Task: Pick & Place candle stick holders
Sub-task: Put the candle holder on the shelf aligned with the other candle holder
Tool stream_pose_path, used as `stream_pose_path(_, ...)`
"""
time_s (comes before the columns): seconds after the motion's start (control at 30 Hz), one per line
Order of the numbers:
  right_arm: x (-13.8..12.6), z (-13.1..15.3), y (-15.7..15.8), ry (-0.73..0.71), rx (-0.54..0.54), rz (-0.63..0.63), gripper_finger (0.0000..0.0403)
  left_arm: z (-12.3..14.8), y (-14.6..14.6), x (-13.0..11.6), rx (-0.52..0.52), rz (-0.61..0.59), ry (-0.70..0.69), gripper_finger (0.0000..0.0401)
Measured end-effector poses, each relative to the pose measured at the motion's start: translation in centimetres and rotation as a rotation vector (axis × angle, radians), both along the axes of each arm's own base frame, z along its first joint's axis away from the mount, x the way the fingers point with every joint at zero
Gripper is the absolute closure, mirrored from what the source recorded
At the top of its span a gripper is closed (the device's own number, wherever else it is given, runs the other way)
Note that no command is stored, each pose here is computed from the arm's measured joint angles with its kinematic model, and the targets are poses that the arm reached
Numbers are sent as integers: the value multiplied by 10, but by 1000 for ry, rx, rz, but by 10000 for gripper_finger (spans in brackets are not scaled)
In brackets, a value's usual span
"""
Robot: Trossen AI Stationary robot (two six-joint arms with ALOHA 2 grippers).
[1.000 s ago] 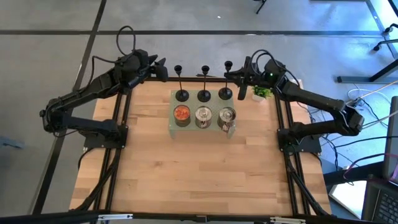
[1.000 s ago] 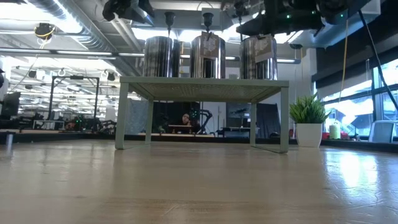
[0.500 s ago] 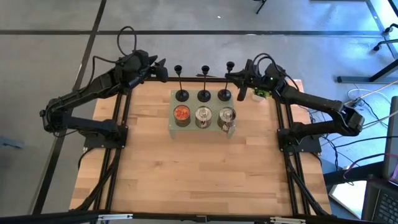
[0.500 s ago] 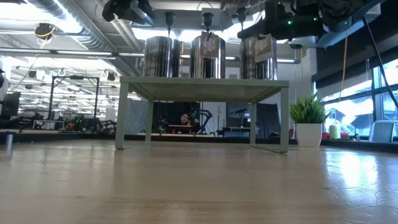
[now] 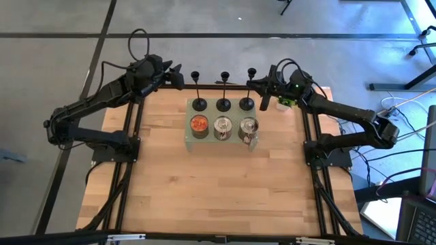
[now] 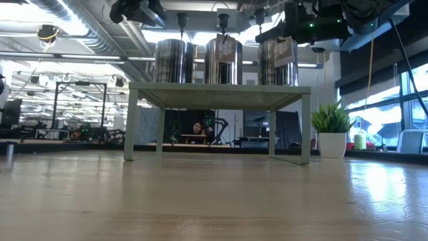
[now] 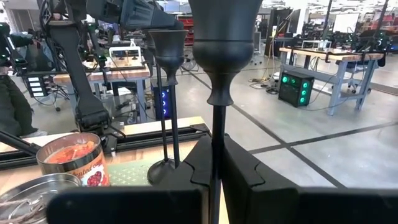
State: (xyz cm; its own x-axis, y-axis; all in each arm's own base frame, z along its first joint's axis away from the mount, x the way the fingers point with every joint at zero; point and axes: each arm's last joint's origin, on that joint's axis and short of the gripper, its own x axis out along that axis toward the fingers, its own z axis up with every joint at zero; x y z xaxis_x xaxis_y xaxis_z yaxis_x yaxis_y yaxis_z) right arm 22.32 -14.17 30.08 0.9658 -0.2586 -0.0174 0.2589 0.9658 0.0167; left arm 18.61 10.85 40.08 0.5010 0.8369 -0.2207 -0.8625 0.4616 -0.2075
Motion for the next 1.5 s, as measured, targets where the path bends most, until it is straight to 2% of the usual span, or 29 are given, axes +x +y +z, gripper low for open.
stream_pose_path(0.3, 3, -3, 0, 10, -21, 53, 388, -1, 1, 1, -7, 9, -5, 201)
stream_pose_path(1.17, 11, -13, -6, 26, -8, 45, 388, -1, 0, 2, -9, 5, -9, 201)
stream_pose_path(1.5, 11, -17, -7, 61, 20, 26, 361, -1, 0, 2, -10, 5, -5, 201)
